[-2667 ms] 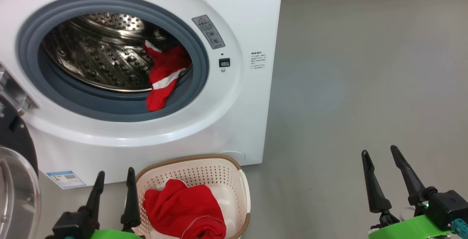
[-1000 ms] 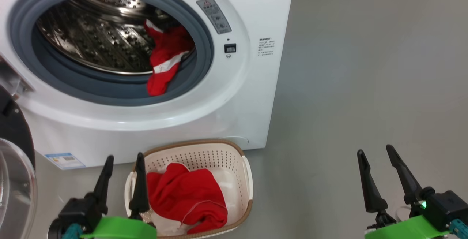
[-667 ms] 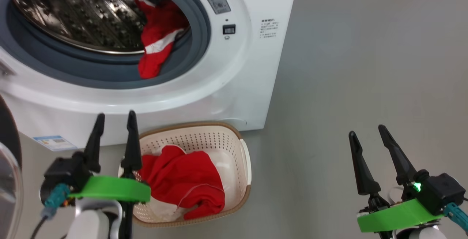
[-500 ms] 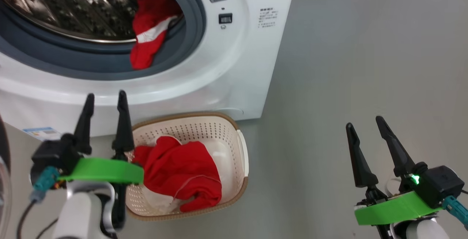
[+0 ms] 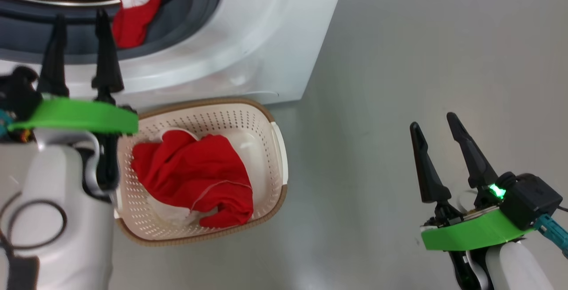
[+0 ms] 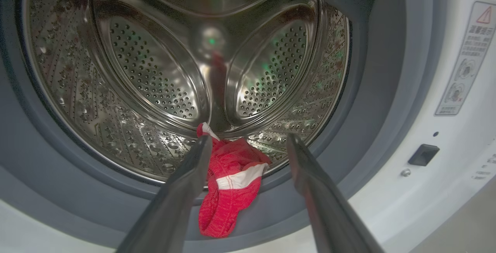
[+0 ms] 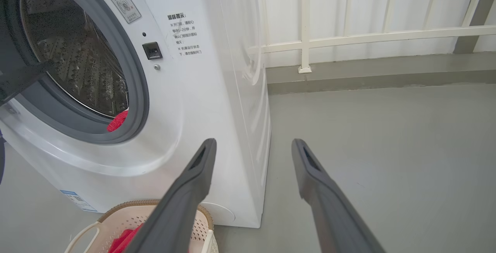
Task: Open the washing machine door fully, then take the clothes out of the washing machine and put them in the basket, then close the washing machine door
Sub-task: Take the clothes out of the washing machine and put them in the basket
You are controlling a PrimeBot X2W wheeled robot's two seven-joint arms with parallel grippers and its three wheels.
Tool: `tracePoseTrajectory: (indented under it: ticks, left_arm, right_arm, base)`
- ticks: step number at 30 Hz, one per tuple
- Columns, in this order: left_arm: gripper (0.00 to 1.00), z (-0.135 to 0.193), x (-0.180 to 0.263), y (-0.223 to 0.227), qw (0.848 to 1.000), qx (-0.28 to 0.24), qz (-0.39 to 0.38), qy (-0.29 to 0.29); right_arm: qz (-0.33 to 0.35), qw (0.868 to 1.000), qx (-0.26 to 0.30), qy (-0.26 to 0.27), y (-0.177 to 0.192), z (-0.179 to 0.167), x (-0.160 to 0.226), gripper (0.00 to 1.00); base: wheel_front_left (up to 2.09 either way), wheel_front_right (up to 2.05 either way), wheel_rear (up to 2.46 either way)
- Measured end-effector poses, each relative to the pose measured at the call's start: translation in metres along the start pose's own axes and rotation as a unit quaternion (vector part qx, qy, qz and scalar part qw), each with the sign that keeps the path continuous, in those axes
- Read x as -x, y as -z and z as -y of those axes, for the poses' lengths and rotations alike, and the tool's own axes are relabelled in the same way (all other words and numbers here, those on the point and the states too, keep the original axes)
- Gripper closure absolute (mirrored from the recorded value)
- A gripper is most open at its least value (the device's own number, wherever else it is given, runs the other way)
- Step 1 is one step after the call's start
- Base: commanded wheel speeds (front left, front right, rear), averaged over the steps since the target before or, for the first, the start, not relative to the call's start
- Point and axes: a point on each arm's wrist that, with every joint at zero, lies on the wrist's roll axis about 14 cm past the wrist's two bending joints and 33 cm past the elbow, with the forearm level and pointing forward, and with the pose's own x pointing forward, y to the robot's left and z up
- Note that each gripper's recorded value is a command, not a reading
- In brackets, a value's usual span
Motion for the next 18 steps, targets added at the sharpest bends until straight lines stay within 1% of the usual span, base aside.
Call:
tracePoseTrajectory:
  ticks: [2,5,8,12,14,18]
  left_arm:
    - [0.00,0.000,-0.013,0.004,1.000,0.004,-0.003,0.003]
    - [0.00,0.002,-0.033,0.011,1.000,0.030,-0.008,0.002]
    - [0.00,0.004,-0.051,0.019,0.999,0.037,-0.016,0.007]
    - [0.00,0.005,-0.069,0.043,0.997,0.042,-0.067,0.011]
    - [0.00,0.004,-0.075,0.058,0.994,0.037,-0.101,0.012]
    - [0.00,0.003,-0.084,0.075,0.989,0.031,-0.145,0.011]
  right_arm:
    - [-0.004,1.000,0.001,0.001,0.004,0.002,-0.004,0.00]
    - [-0.009,1.000,0.003,0.002,0.010,0.004,-0.011,0.00]
    - [-0.013,1.000,0.004,0.003,0.015,0.007,-0.018,0.00]
    - [-0.020,1.000,0.006,0.004,0.022,0.009,-0.024,0.00]
    - [-0.026,1.000,0.004,0.007,0.026,0.011,-0.024,0.00]
    - [-0.028,1.000,0.005,0.013,0.027,0.016,-0.024,0.00]
  base:
    - [0.00,0.00,0.00]
    - [0.00,0.00,0.00]
    - [0.00,0.00,0.00]
    - [0.00,0.00,0.00]
    - [0.00,0.00,0.00]
    - [0.00,0.00,0.00]
